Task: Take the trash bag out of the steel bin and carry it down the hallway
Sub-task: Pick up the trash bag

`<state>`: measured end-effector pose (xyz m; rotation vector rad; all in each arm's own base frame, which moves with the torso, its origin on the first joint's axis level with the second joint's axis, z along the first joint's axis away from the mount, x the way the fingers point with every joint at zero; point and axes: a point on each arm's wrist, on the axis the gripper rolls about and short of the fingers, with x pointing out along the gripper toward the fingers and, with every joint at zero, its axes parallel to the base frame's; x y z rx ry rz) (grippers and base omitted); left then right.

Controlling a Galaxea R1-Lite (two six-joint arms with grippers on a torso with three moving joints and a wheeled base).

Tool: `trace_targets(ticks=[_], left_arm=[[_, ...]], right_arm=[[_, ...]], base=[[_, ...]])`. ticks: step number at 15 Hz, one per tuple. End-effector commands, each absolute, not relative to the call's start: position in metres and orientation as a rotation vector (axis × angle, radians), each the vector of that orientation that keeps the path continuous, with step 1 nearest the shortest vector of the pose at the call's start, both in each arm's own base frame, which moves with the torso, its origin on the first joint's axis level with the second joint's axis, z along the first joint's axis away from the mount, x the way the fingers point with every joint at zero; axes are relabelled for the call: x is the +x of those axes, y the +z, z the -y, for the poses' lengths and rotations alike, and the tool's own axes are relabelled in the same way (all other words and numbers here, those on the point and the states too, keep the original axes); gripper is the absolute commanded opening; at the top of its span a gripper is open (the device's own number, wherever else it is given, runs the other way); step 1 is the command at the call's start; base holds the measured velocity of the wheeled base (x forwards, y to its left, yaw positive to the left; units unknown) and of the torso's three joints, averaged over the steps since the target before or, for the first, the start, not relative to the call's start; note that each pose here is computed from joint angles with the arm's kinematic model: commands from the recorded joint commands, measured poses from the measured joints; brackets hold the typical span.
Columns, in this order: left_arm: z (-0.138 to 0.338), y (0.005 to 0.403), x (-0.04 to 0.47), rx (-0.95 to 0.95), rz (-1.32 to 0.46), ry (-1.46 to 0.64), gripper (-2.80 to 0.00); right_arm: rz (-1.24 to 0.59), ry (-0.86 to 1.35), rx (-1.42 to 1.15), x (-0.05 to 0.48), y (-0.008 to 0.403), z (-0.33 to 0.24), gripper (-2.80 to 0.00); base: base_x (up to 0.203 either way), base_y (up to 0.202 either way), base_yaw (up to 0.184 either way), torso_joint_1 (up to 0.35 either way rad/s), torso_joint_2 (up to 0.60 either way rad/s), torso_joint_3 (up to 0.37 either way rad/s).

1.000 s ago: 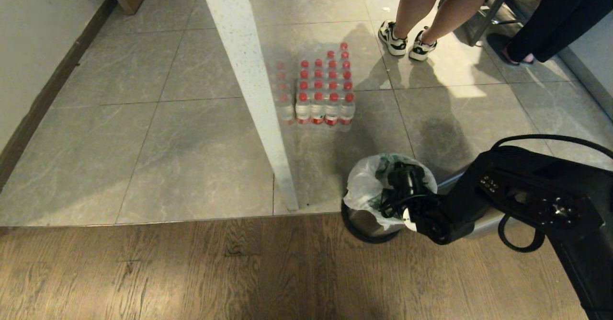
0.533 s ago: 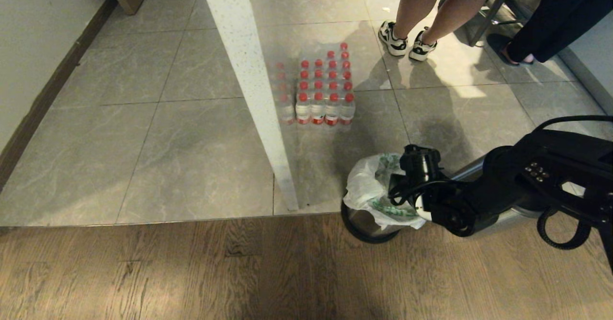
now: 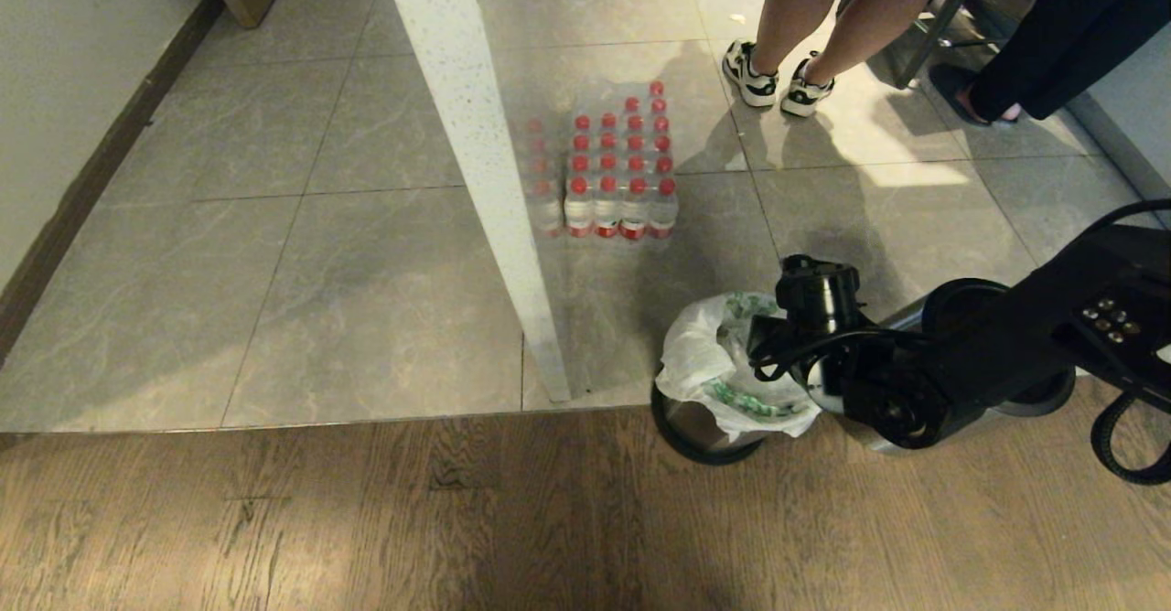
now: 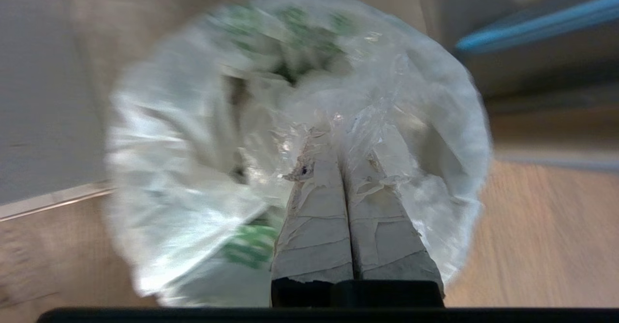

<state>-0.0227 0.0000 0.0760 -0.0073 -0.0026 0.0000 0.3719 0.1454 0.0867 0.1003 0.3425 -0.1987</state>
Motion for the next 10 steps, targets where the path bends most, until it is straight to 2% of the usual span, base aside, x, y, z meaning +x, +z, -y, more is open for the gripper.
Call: trace_targets(ticks=[1, 10], left_arm=[[0.000, 0.076, -0.023, -0.009, 0.003, 0.000, -2.80], [0.000, 0.076, -0.023, -0.009, 0.003, 0.000, -2.80]], right_arm=[[-0.367, -0.205, 0.084, 0.373, 0.072, -0.149, -2.80], [-0.423, -0.194, 0.052, 0.398, 0.015, -0.167, -2.80]], base=[[0.000, 0.000, 0.000, 0.000, 0.00, 0.000], [0.000, 0.000, 0.000, 0.000, 0.00, 0.000]])
